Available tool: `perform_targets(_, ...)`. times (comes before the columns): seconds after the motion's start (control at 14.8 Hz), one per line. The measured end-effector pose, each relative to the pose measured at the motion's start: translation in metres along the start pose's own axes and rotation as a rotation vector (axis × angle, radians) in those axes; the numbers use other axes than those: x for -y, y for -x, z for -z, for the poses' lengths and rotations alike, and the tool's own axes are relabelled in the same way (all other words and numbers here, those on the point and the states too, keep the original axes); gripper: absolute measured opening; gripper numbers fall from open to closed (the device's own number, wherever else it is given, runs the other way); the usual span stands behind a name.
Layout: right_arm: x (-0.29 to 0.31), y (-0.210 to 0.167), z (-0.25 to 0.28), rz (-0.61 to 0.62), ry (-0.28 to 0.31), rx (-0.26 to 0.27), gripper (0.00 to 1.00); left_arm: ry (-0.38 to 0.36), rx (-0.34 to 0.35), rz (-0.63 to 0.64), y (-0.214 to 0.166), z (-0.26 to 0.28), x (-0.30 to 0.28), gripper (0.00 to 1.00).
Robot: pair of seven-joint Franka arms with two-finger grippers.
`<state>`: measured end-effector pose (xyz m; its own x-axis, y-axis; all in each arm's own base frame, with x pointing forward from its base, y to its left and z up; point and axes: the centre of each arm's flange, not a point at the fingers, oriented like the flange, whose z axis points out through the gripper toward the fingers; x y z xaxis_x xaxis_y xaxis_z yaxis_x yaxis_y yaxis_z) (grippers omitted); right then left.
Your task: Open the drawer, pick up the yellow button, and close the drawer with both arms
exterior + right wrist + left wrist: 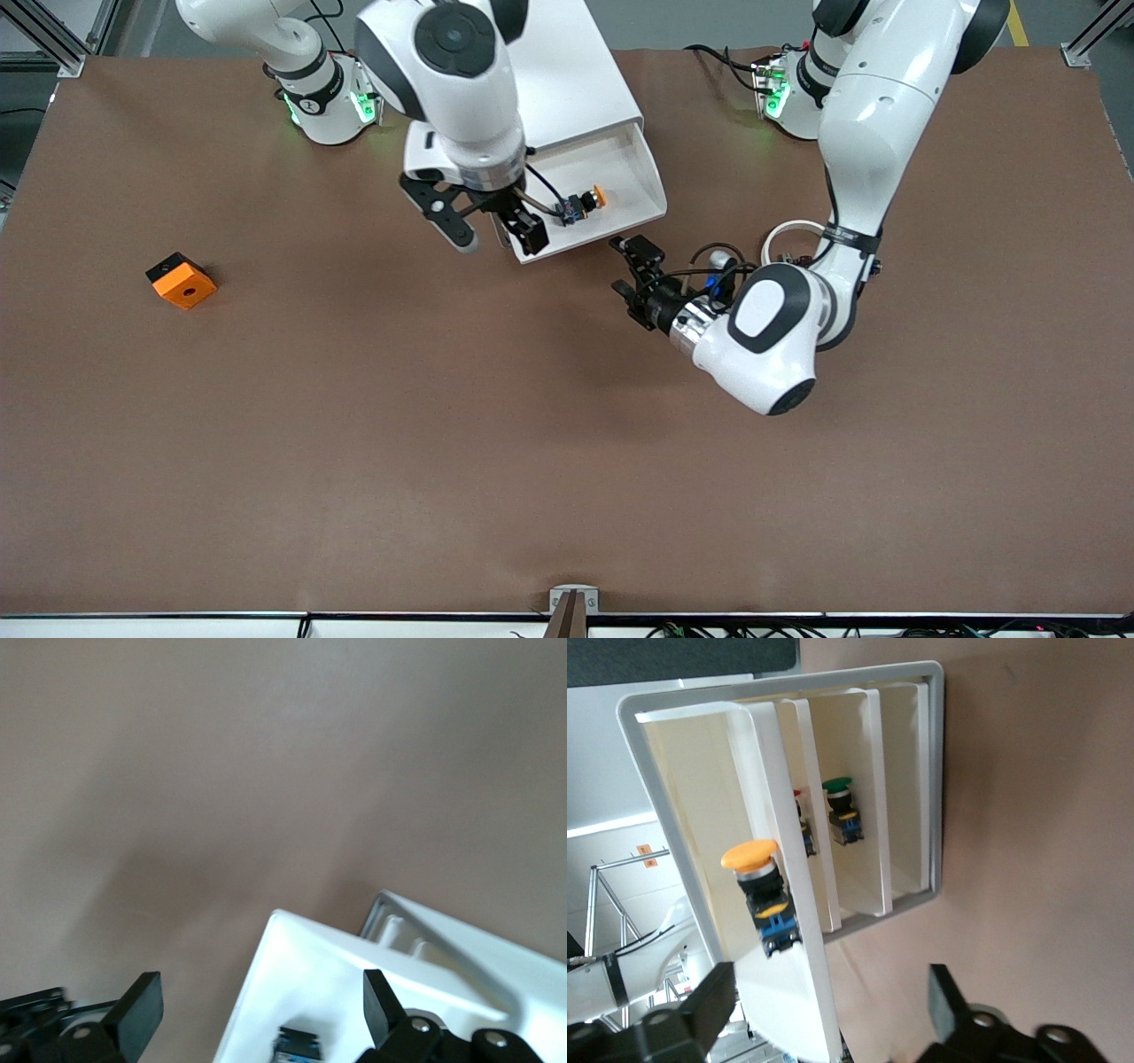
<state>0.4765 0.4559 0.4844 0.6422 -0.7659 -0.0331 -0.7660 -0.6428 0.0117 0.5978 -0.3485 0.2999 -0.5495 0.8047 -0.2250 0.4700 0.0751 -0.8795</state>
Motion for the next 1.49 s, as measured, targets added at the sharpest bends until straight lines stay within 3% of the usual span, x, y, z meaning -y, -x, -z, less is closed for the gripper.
perform_targets(0.27, 0.015, 0.019, -0.034, -0.069, -0.009, 0.002, 1.0, 0.082, 0.055, -0.068, -0.019, 0.058, -0.008, 1.0)
perform_targets(0.61, 0.018, 0.031, -0.049, -0.073, 0.011, 0.015, 1.0, 0.221, 0.067, -0.186, -0.043, 0.124, 0.005, 1.0)
perform_targets(0.75, 0.016, 0.042, -0.05, -0.069, 0.023, 0.04, 1.0, 0.283, -0.027, -0.271, -0.054, 0.137, 0.013, 1.0)
perform_targets(1.02, 0.008, 0.075, -0.056, -0.028, 0.059, 0.045, 1.0, 0.388, -0.311, -0.516, -0.052, 0.139, 0.048, 1.0)
perform_targets(1.22, 0.003, 0.075, -0.073, -0.029, 0.102, 0.036, 1.0, 0.356, -0.484, -0.752, -0.038, 0.114, 0.057, 1.0)
perform_targets(1.49, -0.001, 0.077, -0.087, -0.027, 0.131, 0.035, 1.0, 0.293, -0.6, -1.004, -0.022, 0.075, 0.042, 1.0)
